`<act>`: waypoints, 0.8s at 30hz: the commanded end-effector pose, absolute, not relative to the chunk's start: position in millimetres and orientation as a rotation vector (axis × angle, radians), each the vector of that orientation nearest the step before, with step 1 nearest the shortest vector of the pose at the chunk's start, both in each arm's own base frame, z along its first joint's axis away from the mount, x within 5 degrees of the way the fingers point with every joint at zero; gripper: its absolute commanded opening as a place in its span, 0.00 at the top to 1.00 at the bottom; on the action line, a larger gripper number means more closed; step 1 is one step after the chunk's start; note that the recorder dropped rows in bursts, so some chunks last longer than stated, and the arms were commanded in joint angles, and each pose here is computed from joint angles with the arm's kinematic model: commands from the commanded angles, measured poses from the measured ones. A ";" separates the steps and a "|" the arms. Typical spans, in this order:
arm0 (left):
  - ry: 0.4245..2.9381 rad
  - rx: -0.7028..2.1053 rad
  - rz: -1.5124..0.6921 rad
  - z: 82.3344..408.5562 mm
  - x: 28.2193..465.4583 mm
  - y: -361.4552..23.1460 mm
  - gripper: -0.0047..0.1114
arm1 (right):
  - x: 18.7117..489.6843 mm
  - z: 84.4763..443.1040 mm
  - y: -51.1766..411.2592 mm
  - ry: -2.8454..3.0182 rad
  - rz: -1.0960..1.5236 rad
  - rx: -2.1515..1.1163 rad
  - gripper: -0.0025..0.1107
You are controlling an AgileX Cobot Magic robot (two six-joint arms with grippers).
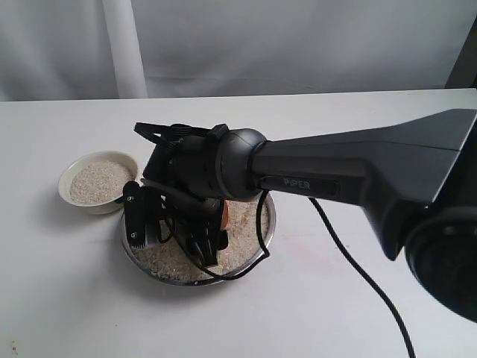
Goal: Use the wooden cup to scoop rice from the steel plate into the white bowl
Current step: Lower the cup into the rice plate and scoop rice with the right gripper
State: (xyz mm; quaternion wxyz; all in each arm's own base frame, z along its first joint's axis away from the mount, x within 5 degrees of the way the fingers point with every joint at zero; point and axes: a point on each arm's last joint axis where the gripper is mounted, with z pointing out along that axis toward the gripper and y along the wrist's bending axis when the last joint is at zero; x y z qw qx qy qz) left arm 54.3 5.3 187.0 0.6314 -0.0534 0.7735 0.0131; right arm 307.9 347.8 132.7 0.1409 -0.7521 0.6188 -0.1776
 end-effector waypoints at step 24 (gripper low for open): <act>1.764 -0.118 0.023 187.5 54.5 4.9 0.96 | 329.6 115.0 330.4 2.120 0.046 -1.674 0.98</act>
